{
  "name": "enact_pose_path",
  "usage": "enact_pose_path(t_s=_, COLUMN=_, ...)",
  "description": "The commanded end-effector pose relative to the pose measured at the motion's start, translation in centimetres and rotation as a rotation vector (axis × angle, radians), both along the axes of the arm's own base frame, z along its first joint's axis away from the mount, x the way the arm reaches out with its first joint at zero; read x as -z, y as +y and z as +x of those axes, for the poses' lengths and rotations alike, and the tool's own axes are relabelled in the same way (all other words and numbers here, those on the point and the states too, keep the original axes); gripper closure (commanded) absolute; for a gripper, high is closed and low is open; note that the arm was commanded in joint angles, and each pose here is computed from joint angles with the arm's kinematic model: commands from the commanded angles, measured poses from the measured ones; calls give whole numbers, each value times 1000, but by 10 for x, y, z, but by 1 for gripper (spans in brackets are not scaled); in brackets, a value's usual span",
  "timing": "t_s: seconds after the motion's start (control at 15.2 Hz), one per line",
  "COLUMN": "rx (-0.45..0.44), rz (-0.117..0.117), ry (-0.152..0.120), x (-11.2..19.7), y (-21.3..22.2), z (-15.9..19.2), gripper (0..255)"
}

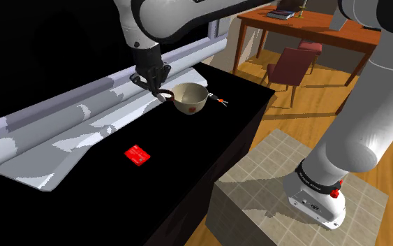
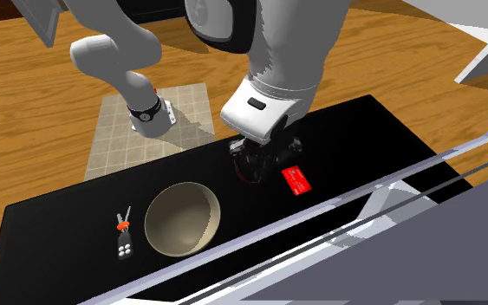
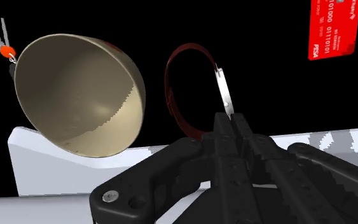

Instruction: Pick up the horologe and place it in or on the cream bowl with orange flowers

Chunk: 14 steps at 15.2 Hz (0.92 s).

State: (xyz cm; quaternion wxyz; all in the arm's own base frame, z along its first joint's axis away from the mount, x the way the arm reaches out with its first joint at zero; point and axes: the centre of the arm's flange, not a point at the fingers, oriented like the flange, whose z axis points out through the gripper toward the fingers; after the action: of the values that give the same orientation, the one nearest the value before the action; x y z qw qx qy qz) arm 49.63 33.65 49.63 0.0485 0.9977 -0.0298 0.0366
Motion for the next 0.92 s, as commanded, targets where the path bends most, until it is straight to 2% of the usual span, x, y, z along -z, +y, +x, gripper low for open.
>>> enact_pose_path(t_s=0.0, rx=0, rz=0, ry=0, x=-9, y=0, z=0, gripper=255)
enact_pose_path(t_s=0.13, rx=0, rz=0, ry=0, x=-19, y=0, z=0, gripper=255)
enact_pose_path(t_s=0.86, rx=0, rz=0, ry=0, x=-35, y=-138, z=45, gripper=255)
